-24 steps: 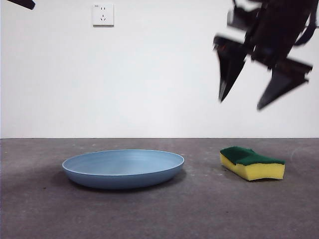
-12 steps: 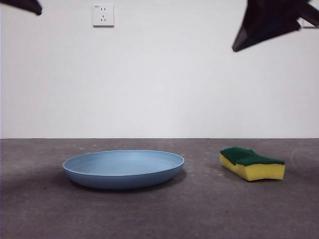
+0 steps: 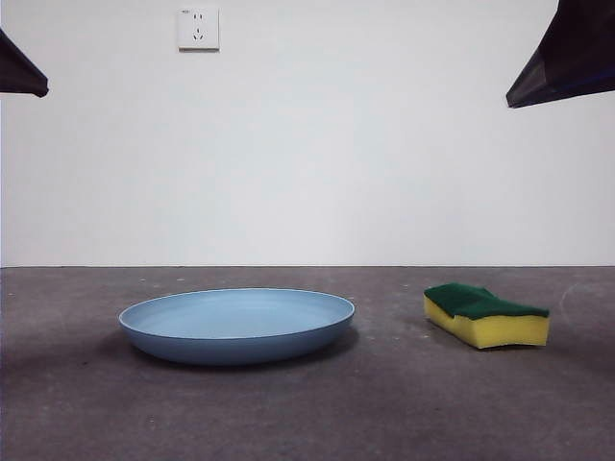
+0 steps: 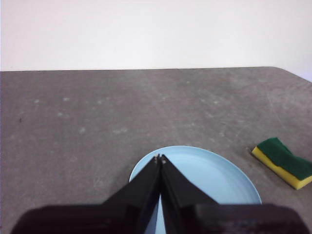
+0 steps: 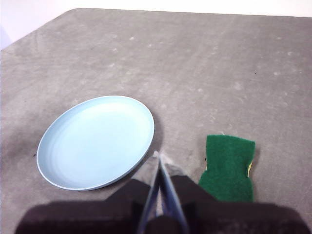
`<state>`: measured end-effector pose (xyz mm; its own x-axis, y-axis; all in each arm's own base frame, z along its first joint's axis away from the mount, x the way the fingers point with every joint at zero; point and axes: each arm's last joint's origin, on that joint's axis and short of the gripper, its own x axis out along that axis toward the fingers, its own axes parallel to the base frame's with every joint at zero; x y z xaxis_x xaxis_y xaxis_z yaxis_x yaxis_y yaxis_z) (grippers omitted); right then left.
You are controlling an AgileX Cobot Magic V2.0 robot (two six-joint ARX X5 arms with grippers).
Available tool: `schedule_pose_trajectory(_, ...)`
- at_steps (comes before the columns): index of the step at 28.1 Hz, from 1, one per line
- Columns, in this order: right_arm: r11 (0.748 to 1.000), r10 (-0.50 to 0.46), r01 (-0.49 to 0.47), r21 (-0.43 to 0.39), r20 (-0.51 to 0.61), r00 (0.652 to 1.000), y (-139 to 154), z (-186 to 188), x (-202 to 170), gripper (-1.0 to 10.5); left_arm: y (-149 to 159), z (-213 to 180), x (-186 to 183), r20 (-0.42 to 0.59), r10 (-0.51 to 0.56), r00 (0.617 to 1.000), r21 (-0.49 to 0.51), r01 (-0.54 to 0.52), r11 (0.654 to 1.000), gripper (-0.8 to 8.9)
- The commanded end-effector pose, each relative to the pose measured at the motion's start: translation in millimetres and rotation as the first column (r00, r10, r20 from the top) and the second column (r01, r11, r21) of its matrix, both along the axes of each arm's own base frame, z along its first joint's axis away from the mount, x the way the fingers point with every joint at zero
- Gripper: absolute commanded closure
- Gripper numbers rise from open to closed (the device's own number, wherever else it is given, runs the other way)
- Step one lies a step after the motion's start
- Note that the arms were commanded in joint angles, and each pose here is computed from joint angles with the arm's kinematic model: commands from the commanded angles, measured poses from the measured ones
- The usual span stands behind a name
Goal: Pick up the plate,pick up the cloth,clean the plate with the cloth
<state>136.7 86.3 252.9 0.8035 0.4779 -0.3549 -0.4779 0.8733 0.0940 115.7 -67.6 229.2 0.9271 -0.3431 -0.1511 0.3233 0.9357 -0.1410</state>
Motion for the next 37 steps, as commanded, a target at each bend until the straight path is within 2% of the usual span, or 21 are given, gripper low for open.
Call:
schedule_pose_trajectory(1,1.0,-0.003,0.003,0.002,0.0,1.0,0.0,-1.4,-0.1,9.5,0.3,-3.0,-0.4,-0.018,0.002,1.0,0.009,-0.002,1.0,8.14)
schedule_pose_trajectory(11,1.0,-0.003,0.003,0.002,0.0,1.0,-0.1,-1.4,-0.2,9.5,1.5,-12.9,-2.3,-0.106,0.003,0.994,0.069,0.004,0.998,8.14)
schedule_pose_trajectory(13,1.0,-0.004,0.004,0.002,0.0,1.0,-0.1,-1.4,-0.2,9.5,4.0,-15.1,-3.1,-0.098,0.025,0.995,0.16,-0.009,0.987,8.14)
schedule_pose_trajectory(15,1.0,-0.003,0.003,0.002,0.0,1.0,-0.1,-1.4,-0.2,9.5,12.3,-15.7,-4.5,-0.093,0.08,0.992,0.191,-0.061,0.98,8.14)
schedule_pose_trajectory(19,1.0,-0.004,0.004,0.001,0.001,1.0,-0.1,-1.4,-0.1,9.5,30.4,-25.6,-5.8,-0.1,0.077,0.992,0.149,-0.062,0.987,8.14)
schedule_pose_trajectory(24,1.0,-0.004,0.004,0.002,0.0,1.0,-0.1,-1.4,-0.1,9.5,51.9,-50.1,-11.4,-0.038,0.199,0.979,0.113,-0.194,0.975,8.14)
schedule_pose_trajectory(28,1.0,-0.004,0.004,0.002,0.0,1.0,-0.1,-1.4,-0.1,9.5,58.6,-65.7,-16.3,0.007,0.259,0.966,0.099,-0.259,0.961,8.14)
schedule_pose_trajectory(32,1.0,-0.004,0.004,0.002,0.0,1.0,-0.1,-1.4,-0.1,9.5,61.9,-79.2,-17.4,0.015,0.29,0.957,0.098,-0.29,0.952,8.14)
schedule_pose_trajectory(34,1.0,-0.004,0.004,0.002,0.0,1.0,-0.1,-1.4,-0.1,9.5,63.1,-84.1,-19.0,-0.011,0.299,0.954,0.12,-0.296,0.948,8.14)
schedule_pose_trajectory(37,1.0,-0.004,0.004,0.002,0.0,1.0,-0.1,-1.4,-0.1,9.5,64.0,-83.4,-19.7,0.014,0.297,0.955,0.161,-0.296,0.942,8.14)
